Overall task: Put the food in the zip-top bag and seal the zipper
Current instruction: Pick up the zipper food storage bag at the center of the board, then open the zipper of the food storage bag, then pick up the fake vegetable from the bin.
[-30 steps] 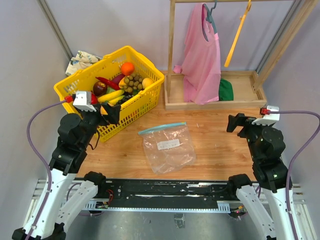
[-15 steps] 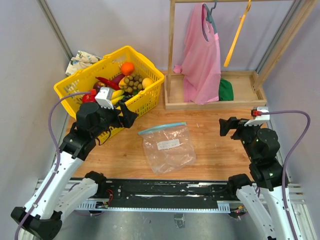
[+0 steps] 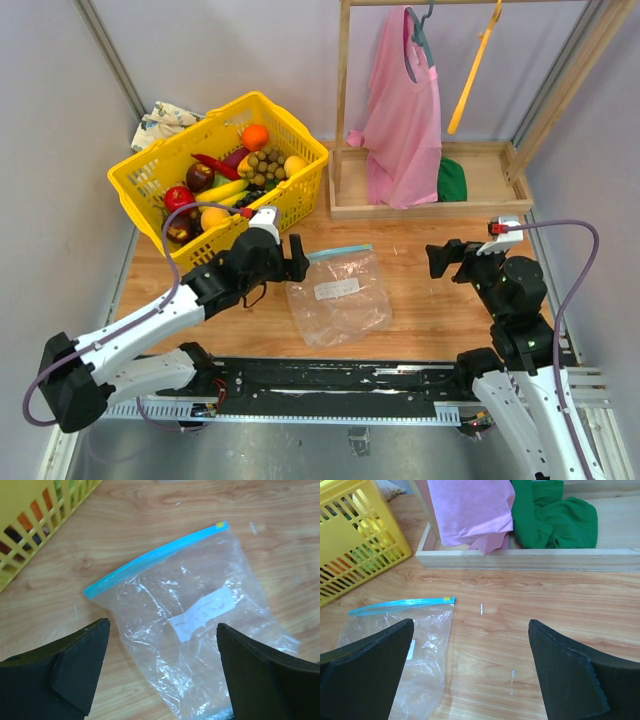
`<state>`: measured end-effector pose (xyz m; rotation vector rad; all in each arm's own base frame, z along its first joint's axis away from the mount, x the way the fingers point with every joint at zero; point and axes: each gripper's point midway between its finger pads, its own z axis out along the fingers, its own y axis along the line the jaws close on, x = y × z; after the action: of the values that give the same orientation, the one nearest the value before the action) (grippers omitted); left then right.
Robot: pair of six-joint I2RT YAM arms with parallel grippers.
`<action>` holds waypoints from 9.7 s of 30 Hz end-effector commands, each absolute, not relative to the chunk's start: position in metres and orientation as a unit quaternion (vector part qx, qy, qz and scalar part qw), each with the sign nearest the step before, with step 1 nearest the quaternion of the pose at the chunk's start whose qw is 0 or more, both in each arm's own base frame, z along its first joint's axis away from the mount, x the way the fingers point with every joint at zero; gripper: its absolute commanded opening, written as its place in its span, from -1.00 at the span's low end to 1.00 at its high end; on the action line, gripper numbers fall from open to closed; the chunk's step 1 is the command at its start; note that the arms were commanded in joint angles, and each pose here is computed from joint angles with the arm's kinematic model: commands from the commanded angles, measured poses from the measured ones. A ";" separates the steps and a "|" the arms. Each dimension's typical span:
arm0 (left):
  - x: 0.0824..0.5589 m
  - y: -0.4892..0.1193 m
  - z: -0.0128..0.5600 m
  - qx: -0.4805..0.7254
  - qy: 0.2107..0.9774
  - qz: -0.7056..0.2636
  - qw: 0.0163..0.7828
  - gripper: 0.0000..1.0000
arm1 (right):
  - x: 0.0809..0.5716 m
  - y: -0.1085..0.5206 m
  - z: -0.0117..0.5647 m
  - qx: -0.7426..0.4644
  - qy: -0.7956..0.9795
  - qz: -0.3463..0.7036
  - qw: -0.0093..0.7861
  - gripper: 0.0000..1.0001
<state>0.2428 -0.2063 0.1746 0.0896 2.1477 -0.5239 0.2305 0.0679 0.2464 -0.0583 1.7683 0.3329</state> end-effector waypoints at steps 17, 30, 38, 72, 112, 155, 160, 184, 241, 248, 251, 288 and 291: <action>0.257 -0.220 0.058 -0.024 0.896 -0.150 0.418 0.25 | 0.231 0.083 0.247 -0.047 0.757 0.174 0.628 0.97; 0.265 -0.232 0.073 0.027 0.882 -0.163 0.441 -0.99 | 0.228 0.087 0.255 -0.055 0.749 0.183 0.635 0.97; 0.285 -0.247 0.151 0.132 0.823 -0.164 0.527 -0.99 | 0.229 0.101 0.261 -0.082 0.749 0.209 0.623 0.97; 0.241 -0.290 0.295 0.553 0.394 -0.097 0.728 -0.99 | 0.242 0.162 0.281 -0.237 0.755 0.303 0.531 0.61; 0.231 -0.288 0.314 0.422 0.461 -0.235 0.744 -0.56 | 0.234 0.184 0.254 -0.293 0.757 0.273 0.516 -0.99; 0.245 -0.350 0.273 -0.087 0.707 -0.516 0.475 0.46 | 0.244 0.206 0.254 -0.163 0.803 0.015 0.573 -0.98; 0.251 -0.342 0.251 -0.097 0.731 -0.474 0.482 0.42 | 0.243 0.203 0.258 -0.164 0.800 0.016 0.577 -0.97; 0.244 -0.349 0.216 -0.079 0.764 -0.457 0.448 -0.04 | 0.237 0.235 0.230 -0.234 0.795 0.066 0.556 -0.99; 0.257 -0.342 0.206 0.054 0.801 -0.357 0.478 -0.51 | 0.244 0.136 0.260 -0.217 0.760 -0.141 0.597 -0.99; 0.256 -0.340 0.231 0.068 0.780 -0.372 0.499 0.03 | 0.246 0.144 0.246 -0.237 0.767 -0.150 0.578 -0.99; 0.253 -0.337 0.249 0.073 0.769 -0.380 0.509 0.19 | 0.247 0.149 0.242 -0.249 0.769 -0.152 0.569 -0.99; 0.446 -0.005 0.287 -0.221 0.772 -0.041 0.594 0.77 | 0.254 0.178 0.220 -0.290 0.785 -0.138 0.530 -0.99; 0.465 0.019 0.275 -0.253 0.762 -0.014 0.596 0.73 | 0.254 0.179 0.219 -0.291 0.784 -0.134 0.531 -0.99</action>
<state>0.4387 -0.0058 0.2664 -0.4859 1.8880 -0.0601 0.2512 0.1768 0.2112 -0.7174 1.8846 -0.3484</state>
